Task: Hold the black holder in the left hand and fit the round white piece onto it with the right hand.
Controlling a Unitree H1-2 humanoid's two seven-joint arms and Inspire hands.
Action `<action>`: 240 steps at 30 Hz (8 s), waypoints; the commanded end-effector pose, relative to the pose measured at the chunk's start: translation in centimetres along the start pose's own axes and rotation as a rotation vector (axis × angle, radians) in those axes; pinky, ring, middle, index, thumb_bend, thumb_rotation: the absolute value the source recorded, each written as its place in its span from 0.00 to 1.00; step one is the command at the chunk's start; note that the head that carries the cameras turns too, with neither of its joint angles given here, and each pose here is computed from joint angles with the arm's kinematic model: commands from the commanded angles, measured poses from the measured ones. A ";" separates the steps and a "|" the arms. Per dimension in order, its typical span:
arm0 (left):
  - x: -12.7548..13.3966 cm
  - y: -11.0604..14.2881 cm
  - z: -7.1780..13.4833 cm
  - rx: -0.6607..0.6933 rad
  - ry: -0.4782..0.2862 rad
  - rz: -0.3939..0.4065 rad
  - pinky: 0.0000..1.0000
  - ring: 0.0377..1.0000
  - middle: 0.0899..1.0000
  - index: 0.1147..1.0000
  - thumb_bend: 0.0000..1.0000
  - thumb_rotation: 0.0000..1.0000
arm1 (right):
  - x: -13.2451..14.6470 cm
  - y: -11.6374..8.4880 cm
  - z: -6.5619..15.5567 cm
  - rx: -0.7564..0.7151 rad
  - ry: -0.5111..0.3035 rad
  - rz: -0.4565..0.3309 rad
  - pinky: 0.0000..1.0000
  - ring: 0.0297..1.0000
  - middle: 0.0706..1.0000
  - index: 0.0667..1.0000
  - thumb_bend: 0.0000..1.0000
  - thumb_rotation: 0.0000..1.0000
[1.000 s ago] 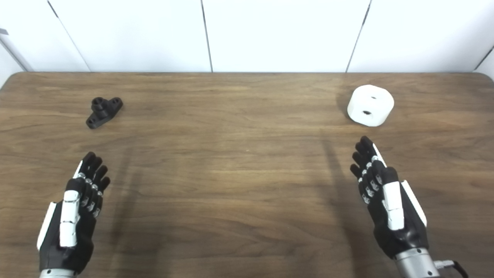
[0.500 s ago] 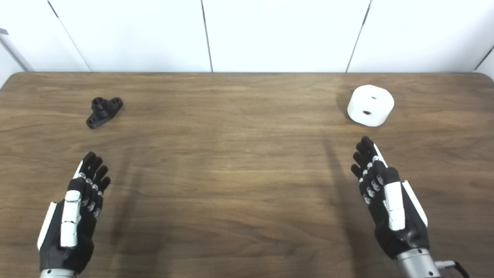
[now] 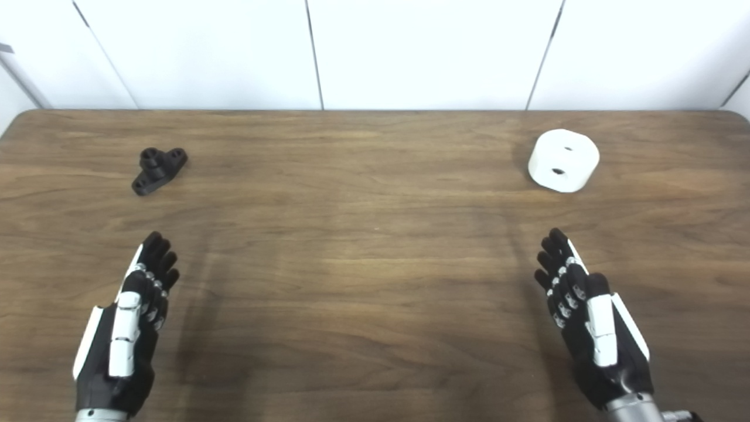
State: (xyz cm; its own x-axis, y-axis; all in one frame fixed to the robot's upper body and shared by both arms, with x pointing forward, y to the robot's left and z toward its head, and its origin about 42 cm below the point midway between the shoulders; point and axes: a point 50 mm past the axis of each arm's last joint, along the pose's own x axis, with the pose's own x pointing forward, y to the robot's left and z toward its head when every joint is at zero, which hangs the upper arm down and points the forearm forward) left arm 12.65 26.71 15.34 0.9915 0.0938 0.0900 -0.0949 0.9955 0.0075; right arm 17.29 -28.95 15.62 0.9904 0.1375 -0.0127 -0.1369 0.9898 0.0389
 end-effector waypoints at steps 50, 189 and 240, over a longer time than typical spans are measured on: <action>-0.8 -1.9 0.0 0.070 -0.019 0.027 0.99 1.00 1.00 1.00 0.49 0.49 | -0.4 -2.0 0.0 -0.018 -0.032 -0.025 1.00 1.00 1.00 1.00 0.63 1.00; 27.7 8.1 1.6 1.105 0.304 0.264 0.96 0.95 0.89 0.69 0.81 0.39 | -2.2 -2.0 0.3 -0.035 -0.021 -0.060 1.00 1.00 1.00 1.00 0.60 1.00; 28.5 6.8 0.5 1.203 0.309 0.191 0.94 0.93 0.85 0.61 0.79 0.26 | -2.6 -1.6 1.0 -0.019 -0.027 -0.073 1.00 1.00 1.00 1.00 0.61 0.99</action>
State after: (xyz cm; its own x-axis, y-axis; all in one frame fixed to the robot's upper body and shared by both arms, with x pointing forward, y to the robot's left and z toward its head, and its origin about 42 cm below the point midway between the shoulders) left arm 39.25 35.76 16.88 0.9159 0.3910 -0.0910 -0.0620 0.3618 0.9302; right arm 15.04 -30.87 15.54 0.9972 0.0633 -0.0389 -0.0623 0.9977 0.0255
